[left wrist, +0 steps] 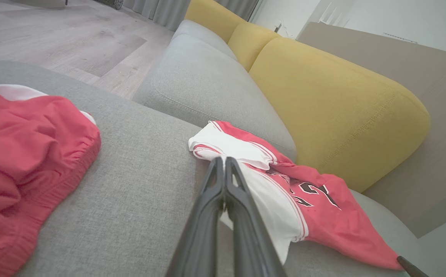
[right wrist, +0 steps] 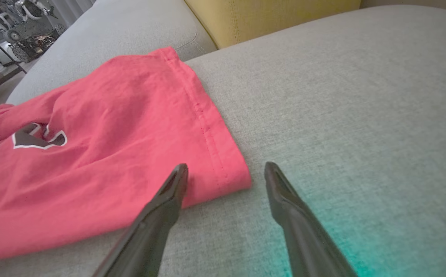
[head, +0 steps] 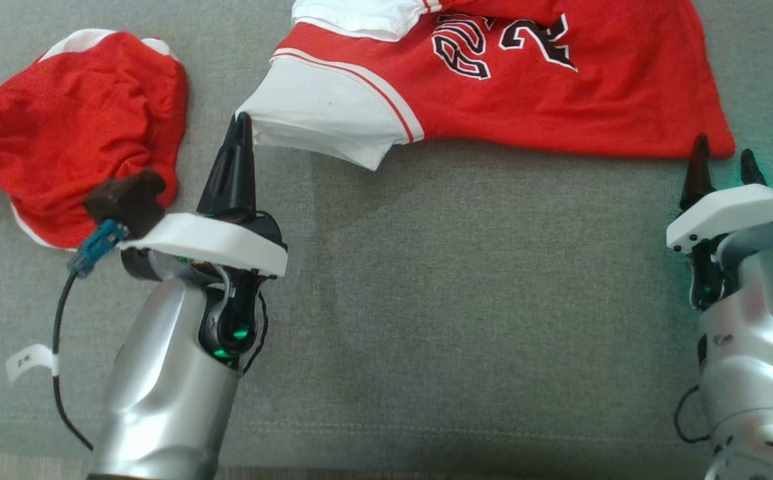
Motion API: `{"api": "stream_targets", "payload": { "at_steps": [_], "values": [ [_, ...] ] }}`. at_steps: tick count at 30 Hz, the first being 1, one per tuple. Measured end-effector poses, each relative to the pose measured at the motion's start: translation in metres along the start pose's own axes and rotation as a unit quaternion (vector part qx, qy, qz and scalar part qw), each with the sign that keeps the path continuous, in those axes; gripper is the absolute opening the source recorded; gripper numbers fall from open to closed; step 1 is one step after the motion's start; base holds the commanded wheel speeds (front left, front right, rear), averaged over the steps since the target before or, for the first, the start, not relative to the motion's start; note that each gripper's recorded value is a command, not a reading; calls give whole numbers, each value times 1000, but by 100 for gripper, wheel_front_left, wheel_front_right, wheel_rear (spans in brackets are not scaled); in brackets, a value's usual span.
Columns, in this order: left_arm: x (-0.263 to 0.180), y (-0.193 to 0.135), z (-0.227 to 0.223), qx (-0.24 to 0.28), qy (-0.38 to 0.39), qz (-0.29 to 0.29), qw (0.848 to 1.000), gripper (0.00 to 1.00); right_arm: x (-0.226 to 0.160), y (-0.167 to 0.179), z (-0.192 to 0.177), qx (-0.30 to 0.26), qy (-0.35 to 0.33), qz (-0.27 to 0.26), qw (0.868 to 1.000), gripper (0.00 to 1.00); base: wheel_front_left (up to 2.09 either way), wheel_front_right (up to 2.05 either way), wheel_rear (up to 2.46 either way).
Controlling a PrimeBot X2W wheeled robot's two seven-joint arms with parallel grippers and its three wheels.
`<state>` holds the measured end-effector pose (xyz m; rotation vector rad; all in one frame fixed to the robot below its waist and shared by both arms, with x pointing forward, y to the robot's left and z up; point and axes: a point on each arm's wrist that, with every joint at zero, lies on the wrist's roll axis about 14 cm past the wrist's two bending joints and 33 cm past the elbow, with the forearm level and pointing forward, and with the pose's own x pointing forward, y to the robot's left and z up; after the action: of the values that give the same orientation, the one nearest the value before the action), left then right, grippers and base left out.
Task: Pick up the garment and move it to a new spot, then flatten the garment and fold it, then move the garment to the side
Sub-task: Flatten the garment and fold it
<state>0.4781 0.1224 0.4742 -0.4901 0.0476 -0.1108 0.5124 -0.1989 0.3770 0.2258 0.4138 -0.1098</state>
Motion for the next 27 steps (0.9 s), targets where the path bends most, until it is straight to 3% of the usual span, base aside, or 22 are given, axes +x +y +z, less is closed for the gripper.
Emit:
{"api": "stream_targets", "payload": {
  "at_steps": [5, 7, 12, 17, 23, 24, 27],
  "values": [
    [-4, 2, -6, 0, 8, 2, 1000, 0, 3, 4, -9, -9, 20, 4, 1000, 100, 0, 0, 0],
    [-4, 0, -6, -1, 8, 1, 1000, 0, 3, 5, -10, -8, 23, 4, 1000, 2, 0, 0, 0],
    [-4, -6, 2, -1, -3, -4, 1000, 0, -1, 14, 6, -30, -2, 22, 999, 0, 0, 0, 0],
    [-10, -22, 27, -9, -37, -24, 999, 0, -16, 29, 48, -87, -67, 54, 992, 0, 0, 0, 0],
    [-22, -65, 87, -24, -120, -82, 989, 0, -50, 33, 142, -128, -194, 70, 970, 0, 0, 0, 0],
    [-22, -65, 87, -24, -120, -82, 989, 0, -50, 33, 142, -128, -194, 70, 970, 0, 0, 0, 0],
    [-35, -93, 123, -25, -168, -121, 978, 0, -81, 35, 202, -131, -270, 73, 951, 0, 0, 0, 0]
  ]
}}
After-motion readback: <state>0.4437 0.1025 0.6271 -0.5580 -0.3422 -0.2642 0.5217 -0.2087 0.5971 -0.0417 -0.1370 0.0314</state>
